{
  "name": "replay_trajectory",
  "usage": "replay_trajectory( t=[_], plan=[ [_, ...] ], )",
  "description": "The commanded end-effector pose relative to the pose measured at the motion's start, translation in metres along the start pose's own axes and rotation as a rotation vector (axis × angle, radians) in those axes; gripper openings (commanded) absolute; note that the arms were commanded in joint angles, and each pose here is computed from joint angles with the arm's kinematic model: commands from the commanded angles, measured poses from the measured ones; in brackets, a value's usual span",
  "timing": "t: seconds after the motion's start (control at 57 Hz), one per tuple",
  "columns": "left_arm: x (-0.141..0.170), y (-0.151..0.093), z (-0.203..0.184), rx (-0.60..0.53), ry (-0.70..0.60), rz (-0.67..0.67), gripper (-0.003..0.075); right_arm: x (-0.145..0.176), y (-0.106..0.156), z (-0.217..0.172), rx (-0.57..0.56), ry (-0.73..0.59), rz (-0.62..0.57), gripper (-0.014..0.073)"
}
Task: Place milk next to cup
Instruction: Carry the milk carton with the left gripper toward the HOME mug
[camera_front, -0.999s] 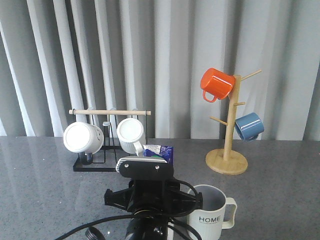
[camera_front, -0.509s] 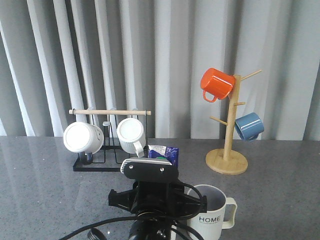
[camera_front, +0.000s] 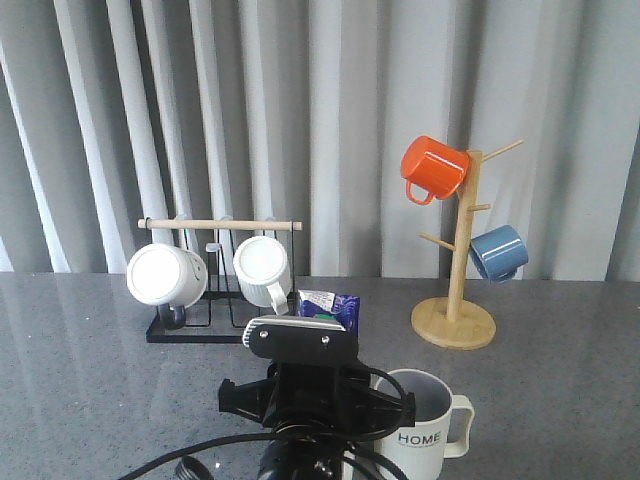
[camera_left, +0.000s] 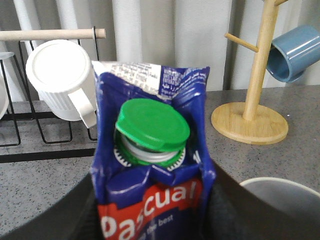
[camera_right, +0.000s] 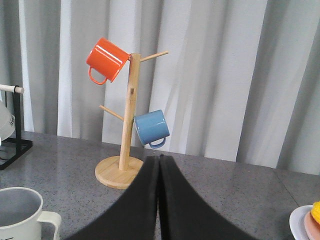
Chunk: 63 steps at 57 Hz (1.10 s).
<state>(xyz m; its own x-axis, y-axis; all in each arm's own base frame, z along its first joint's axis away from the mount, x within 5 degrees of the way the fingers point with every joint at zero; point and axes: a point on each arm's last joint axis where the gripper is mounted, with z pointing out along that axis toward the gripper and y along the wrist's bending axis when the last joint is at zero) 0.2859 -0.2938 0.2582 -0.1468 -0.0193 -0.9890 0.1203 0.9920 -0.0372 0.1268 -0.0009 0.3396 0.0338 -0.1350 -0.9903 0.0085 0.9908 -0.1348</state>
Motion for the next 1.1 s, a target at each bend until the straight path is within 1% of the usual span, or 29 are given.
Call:
replay_trajectory(
  t=[0.0,0.193,0.316,0.526,0.807,0.877,0.912,1.087],
  plan=[
    [-0.0196,-0.0029,-0.0062,0.036,-0.031,-0.046,0.0098,-0.0168,0.0002,-0.0006,-0.014,-0.092,-0.009,-0.0009],
    [-0.0187,-0.0021,-0.0061,0.026,-0.021,-0.058,0.012,-0.0168,0.0002,-0.0006,-0.014,-0.092,-0.009,-0.0009],
    [-0.0171,-0.0001,-0.0061,0.005,-0.004,-0.08,0.0176,-0.0168,0.0002,-0.0006,-0.014,-0.092,-0.009,-0.0009],
    [-0.0175,0.0007,-0.0061,-0.004,-0.009,-0.081,0.0363,-0.0168,0.0002,-0.0006,-0.014,-0.092,-0.009,-0.0009],
    [-0.0177,0.0009,-0.0061,-0.006,-0.011,-0.081,0.0658,-0.0168,0.0002,-0.0006,-0.014,-0.092,-0.009,-0.0009],
    [-0.0177,0.0009,-0.0061,-0.006,-0.011,-0.081,0.0719,-0.0168,0.0002,-0.0006,-0.014,-0.092,-0.009,-0.0009],
    [-0.0177,0.0009,-0.0061,-0.006,-0.011,-0.081,0.0734,-0.0168,0.0002,-0.0006,-0.014,-0.092,-0.009,-0.0009],
    [-0.0249,0.0028,-0.009,-0.003,-0.024,-0.091,0.0722,-0.0168,0.0002,-0.0006,-0.014,-0.092,-0.009,-0.0009]
  ],
)
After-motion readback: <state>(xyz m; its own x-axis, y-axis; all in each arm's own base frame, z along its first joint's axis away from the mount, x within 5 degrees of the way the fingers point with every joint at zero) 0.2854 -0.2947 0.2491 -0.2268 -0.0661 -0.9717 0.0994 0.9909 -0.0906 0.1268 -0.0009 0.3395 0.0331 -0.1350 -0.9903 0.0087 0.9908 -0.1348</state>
